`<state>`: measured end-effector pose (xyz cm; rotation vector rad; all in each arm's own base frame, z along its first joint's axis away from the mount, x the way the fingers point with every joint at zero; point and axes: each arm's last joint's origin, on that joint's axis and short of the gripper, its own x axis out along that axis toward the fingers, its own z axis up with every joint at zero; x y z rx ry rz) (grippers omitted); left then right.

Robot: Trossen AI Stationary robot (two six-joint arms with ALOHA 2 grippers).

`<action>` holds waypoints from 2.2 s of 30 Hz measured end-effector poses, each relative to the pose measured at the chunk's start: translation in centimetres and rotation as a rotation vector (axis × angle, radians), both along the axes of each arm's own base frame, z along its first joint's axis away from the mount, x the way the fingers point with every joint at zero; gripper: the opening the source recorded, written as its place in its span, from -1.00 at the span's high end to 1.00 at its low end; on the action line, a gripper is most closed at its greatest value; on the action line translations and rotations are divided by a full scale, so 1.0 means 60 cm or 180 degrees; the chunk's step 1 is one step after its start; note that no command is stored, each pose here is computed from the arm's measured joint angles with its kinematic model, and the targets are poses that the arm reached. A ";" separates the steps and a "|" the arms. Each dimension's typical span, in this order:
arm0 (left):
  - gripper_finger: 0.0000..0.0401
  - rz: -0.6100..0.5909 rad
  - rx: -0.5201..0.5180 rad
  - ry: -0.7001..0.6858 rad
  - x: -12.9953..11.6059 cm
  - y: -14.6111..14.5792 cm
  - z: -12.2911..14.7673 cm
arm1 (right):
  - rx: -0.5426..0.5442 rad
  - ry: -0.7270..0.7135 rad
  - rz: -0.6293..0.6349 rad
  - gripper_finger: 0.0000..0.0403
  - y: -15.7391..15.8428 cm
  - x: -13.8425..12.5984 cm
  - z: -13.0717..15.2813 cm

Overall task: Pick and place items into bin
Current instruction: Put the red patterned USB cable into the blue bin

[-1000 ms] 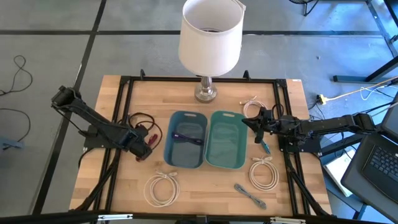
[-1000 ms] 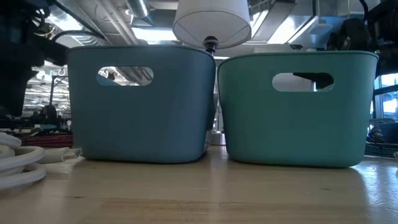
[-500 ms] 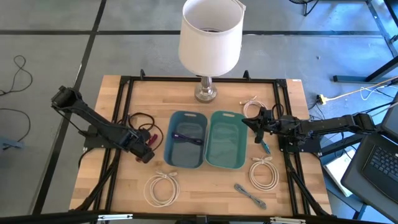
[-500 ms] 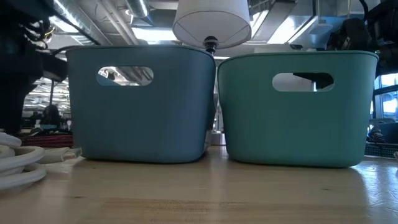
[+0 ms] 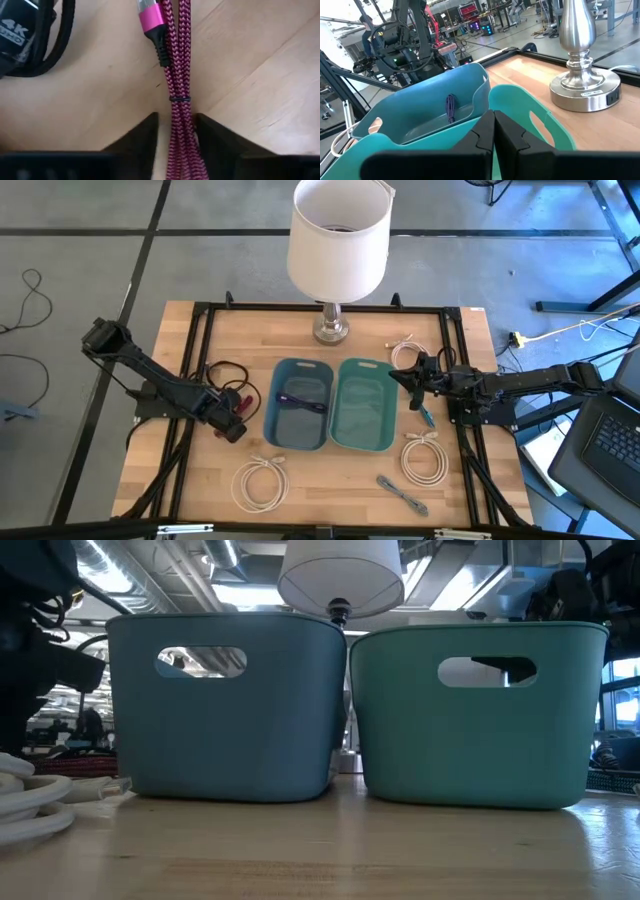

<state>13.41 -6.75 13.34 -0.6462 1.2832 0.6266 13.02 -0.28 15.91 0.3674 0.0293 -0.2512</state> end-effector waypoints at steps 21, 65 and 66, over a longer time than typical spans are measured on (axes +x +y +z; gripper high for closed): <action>0.94 -0.0950 0.0547 -0.1062 0.031 0.001 0.282 | -0.0008 -0.0003 -0.0117 0.95 -0.002 0.000 0.000; 0.94 -0.3028 0.0441 0.0154 0.327 0.125 0.120 | -0.0078 0.0006 -0.0101 0.95 -0.002 0.000 0.001; 0.94 -0.3028 0.0434 0.0172 0.329 0.125 0.117 | -0.0077 0.0005 -0.0101 0.95 -0.002 0.000 0.001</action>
